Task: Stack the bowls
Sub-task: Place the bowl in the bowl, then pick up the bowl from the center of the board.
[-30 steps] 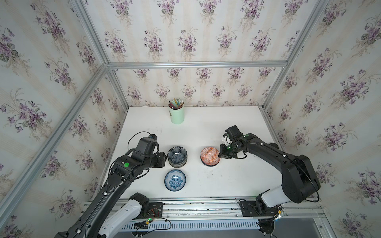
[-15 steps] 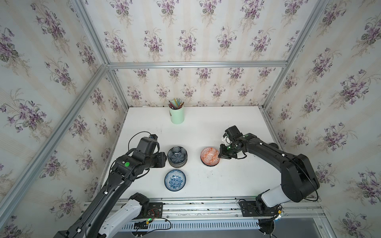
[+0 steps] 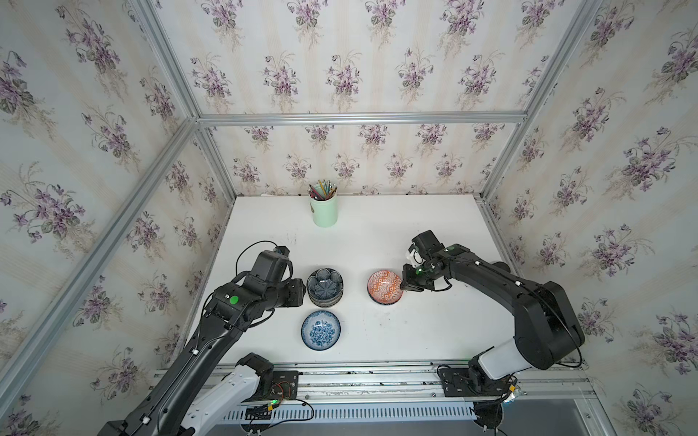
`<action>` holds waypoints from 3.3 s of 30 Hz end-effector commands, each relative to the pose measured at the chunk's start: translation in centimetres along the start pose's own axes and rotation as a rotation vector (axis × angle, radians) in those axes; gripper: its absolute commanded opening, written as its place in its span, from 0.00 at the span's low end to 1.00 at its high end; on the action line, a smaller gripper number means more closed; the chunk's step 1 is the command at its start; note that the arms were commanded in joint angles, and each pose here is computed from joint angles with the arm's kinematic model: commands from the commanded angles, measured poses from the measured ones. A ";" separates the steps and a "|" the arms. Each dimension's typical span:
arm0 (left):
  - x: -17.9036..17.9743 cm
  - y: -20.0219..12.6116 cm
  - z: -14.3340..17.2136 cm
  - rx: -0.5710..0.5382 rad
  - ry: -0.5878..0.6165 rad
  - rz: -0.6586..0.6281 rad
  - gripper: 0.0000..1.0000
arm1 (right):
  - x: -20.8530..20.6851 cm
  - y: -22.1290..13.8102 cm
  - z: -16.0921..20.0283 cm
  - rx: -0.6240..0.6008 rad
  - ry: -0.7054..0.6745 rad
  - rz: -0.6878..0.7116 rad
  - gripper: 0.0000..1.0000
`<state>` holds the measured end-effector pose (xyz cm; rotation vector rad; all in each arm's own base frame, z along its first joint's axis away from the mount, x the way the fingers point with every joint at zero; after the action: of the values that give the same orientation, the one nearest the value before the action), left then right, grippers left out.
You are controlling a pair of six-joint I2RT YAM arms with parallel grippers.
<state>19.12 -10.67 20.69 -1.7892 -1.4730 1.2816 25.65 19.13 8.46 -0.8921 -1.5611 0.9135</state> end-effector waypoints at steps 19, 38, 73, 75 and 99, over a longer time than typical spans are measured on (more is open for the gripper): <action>0.0 0.1 -0.2 -0.005 0.000 -0.007 0.53 | 0.5 0.3 0.0 0.005 -0.015 -0.031 0.00; -0.1 0.1 -0.1 -0.004 0.006 -0.003 0.53 | 0.5 0.2 0.1 0.006 -0.019 -0.031 0.13; 0.5 -0.6 0.0 -0.005 -0.043 -0.052 0.53 | 1.0 -2.4 -0.7 -0.075 -0.038 -0.008 0.56; 0.9 -0.6 0.5 0.019 -0.104 -0.074 0.54 | 1.0 -3.7 -1.2 -0.114 -0.044 0.017 0.61; 3.7 6.9 11.6 0.310 -0.447 -0.009 0.47 | 2.5 -11.2 -0.6 -0.325 -0.056 -0.002 0.63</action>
<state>11.97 -10.78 8.86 -1.3318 -1.4209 1.8337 25.15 16.67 19.73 -1.1023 -1.7977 0.6970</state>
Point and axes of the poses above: each gripper's point midway between its finger pads, its own y axis out along the fingers, its own x axis along the line the jaws close on, z = x × y, the point moved 1 cm from there along -y, back along the fingers, and after that the axes turned 9 degrees about -y, right-handed, at the moved point
